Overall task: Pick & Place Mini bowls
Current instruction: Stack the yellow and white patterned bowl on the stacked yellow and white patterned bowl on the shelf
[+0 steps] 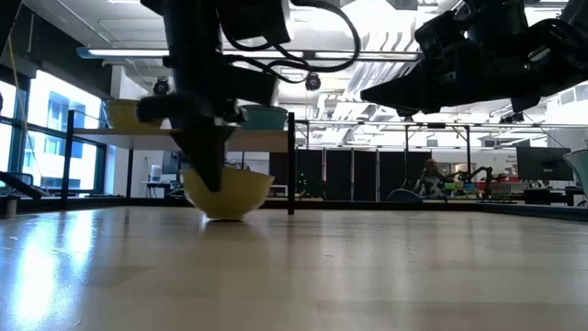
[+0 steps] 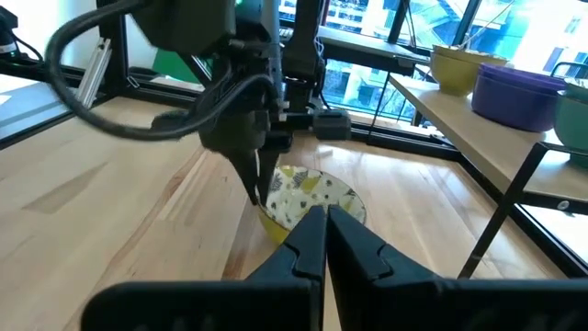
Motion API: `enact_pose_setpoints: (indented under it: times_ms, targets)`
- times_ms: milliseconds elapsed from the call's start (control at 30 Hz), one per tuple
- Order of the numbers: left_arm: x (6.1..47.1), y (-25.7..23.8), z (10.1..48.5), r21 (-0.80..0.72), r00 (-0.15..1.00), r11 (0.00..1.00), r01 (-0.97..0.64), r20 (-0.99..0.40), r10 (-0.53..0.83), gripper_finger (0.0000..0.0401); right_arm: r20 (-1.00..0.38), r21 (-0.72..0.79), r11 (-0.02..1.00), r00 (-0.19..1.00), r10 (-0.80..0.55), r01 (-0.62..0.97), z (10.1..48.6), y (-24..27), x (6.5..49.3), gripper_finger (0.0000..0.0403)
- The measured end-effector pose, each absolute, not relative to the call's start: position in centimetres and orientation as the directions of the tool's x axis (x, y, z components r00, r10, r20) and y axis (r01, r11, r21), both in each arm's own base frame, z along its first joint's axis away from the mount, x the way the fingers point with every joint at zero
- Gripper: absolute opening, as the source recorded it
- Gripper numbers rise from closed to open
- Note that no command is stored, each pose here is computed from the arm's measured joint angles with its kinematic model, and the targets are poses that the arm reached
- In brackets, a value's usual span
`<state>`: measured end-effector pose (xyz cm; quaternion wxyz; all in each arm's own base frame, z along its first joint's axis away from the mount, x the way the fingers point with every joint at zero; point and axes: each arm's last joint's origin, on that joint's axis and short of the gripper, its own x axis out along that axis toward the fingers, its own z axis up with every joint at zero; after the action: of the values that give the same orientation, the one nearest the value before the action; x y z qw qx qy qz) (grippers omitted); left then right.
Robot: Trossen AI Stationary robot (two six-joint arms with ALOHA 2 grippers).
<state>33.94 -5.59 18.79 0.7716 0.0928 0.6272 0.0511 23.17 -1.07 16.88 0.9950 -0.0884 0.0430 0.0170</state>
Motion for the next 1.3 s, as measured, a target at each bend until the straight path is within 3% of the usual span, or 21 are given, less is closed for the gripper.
enact_pose_setpoints:
  times_ms: [733, 1000, 1300]
  targets:
    - [27.9, -2.9, 29.9, 0.165, 0.462, 0.986, 0.018, -0.876, 0.138, 0.0007, -0.096, -0.173, 0.984, 0.995, 0.027, -0.043, 16.8, -1.1, 23.2, 0.0001]
    - [25.6, -2.4, 36.0, 0.257, 0.594, 0.966, -0.005, -0.777, 0.210, 0.0007, -0.097, -0.173, 0.984, 0.995, 0.027, -0.044, 16.8, -1.1, 23.2, 0.0001]
    - [21.6, 2.4, 41.5, 0.320, 0.450, 0.929, -0.184, -0.813, 0.369, 0.0007, -0.096, -0.163, 0.985, 0.995, 0.032, -0.047, 16.8, -1.1, 23.2, 0.0002]
